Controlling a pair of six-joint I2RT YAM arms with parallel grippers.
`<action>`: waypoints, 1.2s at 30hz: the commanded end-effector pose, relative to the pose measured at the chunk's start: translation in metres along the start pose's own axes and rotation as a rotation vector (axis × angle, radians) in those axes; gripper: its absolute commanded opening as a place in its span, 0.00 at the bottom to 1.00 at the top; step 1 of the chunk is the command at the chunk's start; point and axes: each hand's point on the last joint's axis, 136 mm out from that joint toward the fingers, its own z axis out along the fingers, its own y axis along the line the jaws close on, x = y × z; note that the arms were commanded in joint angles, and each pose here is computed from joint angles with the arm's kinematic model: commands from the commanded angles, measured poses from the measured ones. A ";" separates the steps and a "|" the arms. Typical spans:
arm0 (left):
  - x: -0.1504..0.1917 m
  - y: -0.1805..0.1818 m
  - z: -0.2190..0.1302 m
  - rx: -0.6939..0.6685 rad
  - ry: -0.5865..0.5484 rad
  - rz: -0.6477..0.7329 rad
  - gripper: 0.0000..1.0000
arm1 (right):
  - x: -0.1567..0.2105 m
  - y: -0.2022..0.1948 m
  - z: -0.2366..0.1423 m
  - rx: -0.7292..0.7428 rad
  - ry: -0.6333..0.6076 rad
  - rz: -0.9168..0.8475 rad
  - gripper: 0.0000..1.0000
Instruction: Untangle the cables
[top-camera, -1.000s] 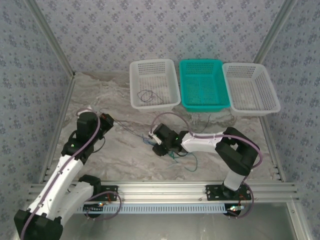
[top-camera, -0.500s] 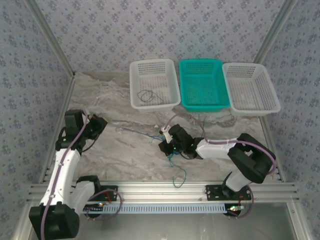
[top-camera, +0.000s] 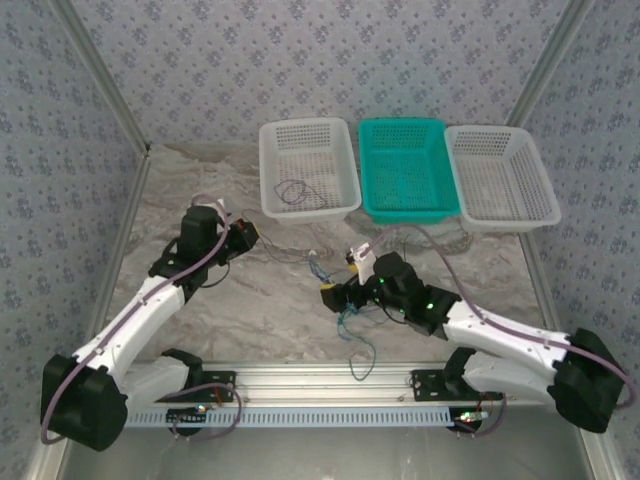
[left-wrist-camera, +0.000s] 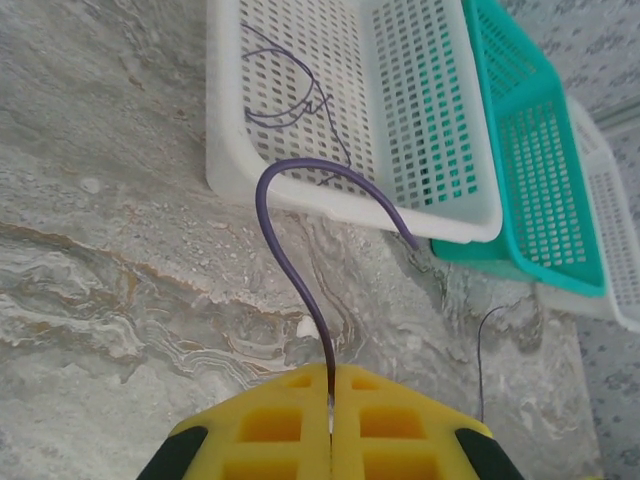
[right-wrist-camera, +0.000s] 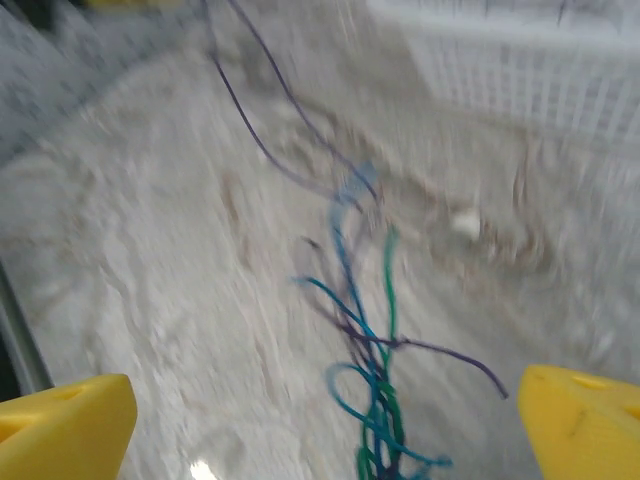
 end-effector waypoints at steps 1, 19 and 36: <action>-0.007 -0.019 0.006 0.040 -0.046 0.072 0.00 | -0.025 -0.001 -0.001 -0.014 -0.014 -0.053 1.00; 0.003 -0.069 0.001 0.223 -0.021 0.187 0.00 | -0.072 -0.008 0.107 -0.189 -0.240 -0.327 0.52; -0.003 -0.077 -0.006 0.240 -0.037 0.197 0.00 | -0.073 0.014 0.160 -0.332 -0.241 -0.404 0.19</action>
